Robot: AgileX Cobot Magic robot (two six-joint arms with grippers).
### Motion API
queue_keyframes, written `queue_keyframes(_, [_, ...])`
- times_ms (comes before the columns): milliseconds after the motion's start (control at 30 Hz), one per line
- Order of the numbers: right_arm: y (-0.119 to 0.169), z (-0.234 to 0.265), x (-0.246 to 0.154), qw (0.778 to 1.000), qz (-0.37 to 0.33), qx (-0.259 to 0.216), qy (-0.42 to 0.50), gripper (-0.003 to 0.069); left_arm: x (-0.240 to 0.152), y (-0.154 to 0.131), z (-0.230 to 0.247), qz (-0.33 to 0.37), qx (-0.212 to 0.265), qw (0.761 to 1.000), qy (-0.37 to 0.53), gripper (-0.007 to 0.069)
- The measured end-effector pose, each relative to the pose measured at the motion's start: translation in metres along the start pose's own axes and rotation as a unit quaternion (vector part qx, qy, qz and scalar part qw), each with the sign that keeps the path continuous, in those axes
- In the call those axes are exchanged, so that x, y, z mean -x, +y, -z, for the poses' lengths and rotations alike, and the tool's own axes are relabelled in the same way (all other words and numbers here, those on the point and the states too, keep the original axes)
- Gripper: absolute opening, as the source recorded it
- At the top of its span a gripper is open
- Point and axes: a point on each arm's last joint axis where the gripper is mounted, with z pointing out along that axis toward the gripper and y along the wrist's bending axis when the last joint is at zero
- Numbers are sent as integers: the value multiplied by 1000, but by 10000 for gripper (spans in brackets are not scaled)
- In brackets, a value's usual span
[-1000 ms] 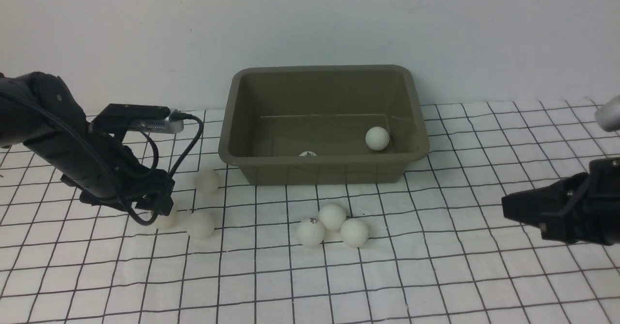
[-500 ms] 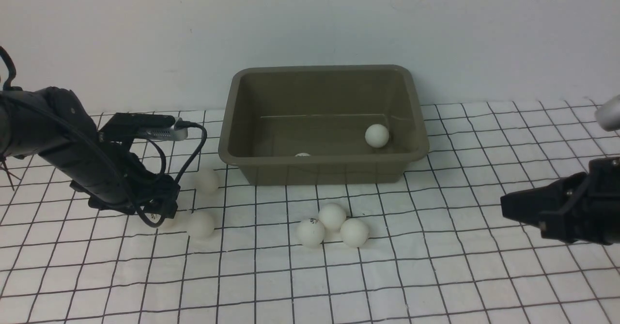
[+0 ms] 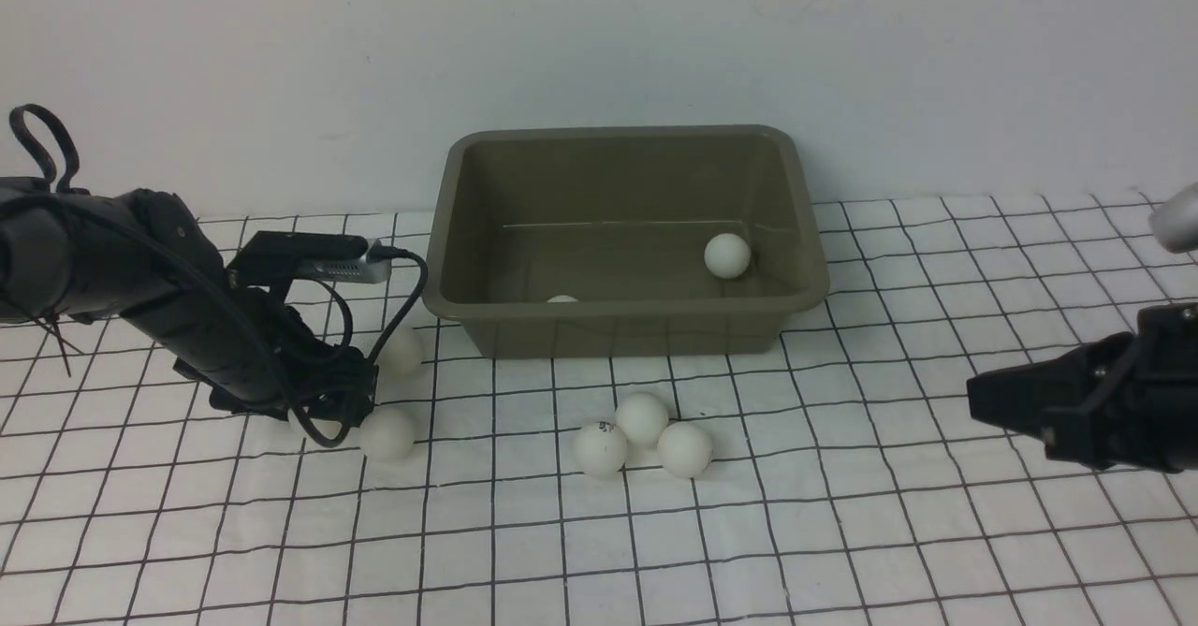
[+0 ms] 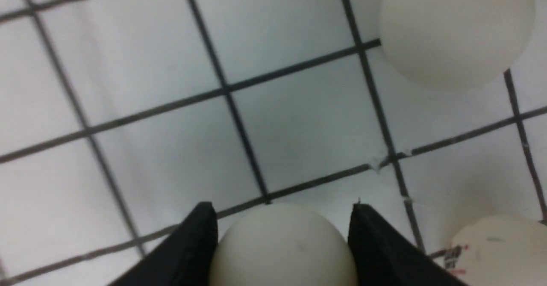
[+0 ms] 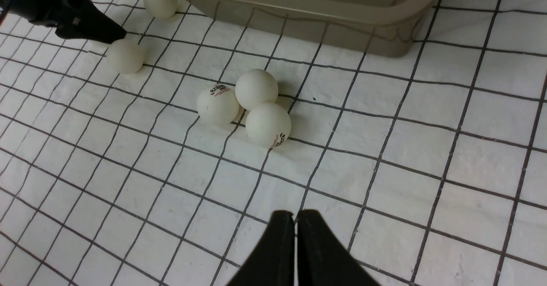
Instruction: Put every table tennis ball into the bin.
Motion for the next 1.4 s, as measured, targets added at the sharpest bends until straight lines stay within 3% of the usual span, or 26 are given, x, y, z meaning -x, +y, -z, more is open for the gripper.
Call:
queue_keyframes(167, [0,0,0,1000,-1,0,0,0,10,7,48,-3,18,999,-32,349])
queue_keyframes(367, [0,0,0,1000,-1,0,0,0,62,-53,122,-87,-3,985,-146,349])
queue_keyframes(533, [0,0,0,1000,-1,-1,-1,0,97,-108,109,-131,-38,973,-185,349])
queue_keyframes(733, [0,0,0,1000,-1,0,0,0,120,-140,57,-143,-61,975,-157,349])
queue_keyframes(933, [0,0,0,1000,-1,0,0,0,124,-150,15,-155,-74,981,-91,358])
queue_keyframes(1100, [0,0,0,1000,-5,2,1,0,123,-148,-1,-156,-75,982,-71,465])
queue_keyframes(1267, [0,0,0,1000,-7,2,1,0,135,-150,32,-186,-54,980,-48,489])
queue_keyframes(1400, [0,0,0,1000,-7,2,1,0,148,-148,103,-211,-1,975,-63,456])
